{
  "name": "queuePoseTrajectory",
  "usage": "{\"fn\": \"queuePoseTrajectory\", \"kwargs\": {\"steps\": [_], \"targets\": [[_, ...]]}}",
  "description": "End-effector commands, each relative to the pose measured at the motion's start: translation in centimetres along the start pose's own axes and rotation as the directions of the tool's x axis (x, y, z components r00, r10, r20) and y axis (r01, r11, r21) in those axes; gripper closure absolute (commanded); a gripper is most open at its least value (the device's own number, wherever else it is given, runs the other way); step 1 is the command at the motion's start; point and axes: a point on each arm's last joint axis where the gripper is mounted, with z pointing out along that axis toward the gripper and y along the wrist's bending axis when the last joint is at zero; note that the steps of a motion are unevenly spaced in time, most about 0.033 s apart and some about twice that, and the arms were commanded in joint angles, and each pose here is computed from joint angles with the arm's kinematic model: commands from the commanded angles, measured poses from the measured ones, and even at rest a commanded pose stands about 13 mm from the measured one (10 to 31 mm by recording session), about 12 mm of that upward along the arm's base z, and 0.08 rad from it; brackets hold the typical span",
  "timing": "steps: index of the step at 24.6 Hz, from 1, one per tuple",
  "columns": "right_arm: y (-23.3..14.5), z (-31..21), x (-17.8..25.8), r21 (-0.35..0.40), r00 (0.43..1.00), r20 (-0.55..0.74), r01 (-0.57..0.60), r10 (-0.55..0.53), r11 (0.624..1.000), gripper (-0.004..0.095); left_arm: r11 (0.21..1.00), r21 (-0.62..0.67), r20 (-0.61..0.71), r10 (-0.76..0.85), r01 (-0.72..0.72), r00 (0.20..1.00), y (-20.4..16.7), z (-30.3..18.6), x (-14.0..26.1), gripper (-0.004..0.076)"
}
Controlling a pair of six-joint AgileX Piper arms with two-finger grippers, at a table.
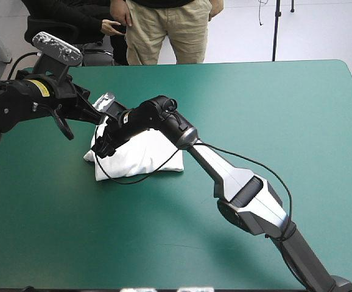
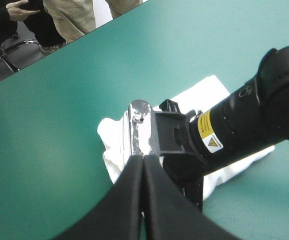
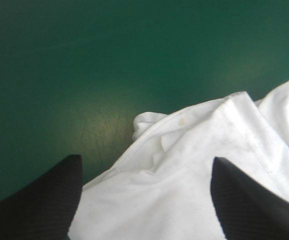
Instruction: Fold the cloth
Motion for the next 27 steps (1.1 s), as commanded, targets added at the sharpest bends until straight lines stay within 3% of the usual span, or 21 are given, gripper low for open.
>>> {"fn": "queuePoseTrajectory", "kwargs": {"steps": [1, 5, 7, 10, 13, 17, 27], "targets": [[1.1, -5.2, -3.5, 0.036, 0.993, 0.12, 0.017, -0.021, 0.999, 0.0151, 1.0, -0.003, 0.027, -0.015, 0.015, 1.0, 0.0, -1.8, 0.1, 0.0741], [1.6, -7.1, -2.8, 0.051, 0.999, -0.038, 0.032, -0.03, 0.998, 0.0323, 1.0, -0.007, 0.033, -0.015, 0.015, 0.999, 0.0, -2.4, 0.2, 0.0741], [1.1, -7.9, -2.4, 0.086, 0.995, -0.094, -0.014, 0.022, 0.996, 0.0373, 1.0, -0.015, 0.039, -0.014, 0.014, 0.999, 0.1, -2.7, 0.3, 0.0741], [-0.7, -9.8, -1.6, 0.056, 0.986, -0.103, -0.125, 0.131, 0.991, 0.0407, 0.999, -0.032, 0.029, -0.009, 0.01, 1.0, 0.2, -3.2, 0.6, 0.0741], [-2.9, -11.3, 2.4, 0.073, 0.948, -0.228, -0.211, 0.222, 0.975, 0.0409, 0.997, -0.083, 0.006, -0.01, 0.011, 1.0, 0.7, -3.3, 0.8, 0.0741], [-5.6, -14.9, 6.2, 0.191, 0.935, -0.126, -0.305, 0.332, 0.933, 0.0408, 0.996, -0.09, 0.04, -0.008, 0.012, 0.999, 0.8, -3.2, 0.5, 0.0741], [-9.3, -11.9, 11.0, 0.153, 0.882, -0.067, -0.453, 0.466, 0.878, 0.0335, 0.997, -0.073, 0.035, -0.012, 0.015, 0.999, 0.7, -2.1, 0.1, 0.0741]]}}
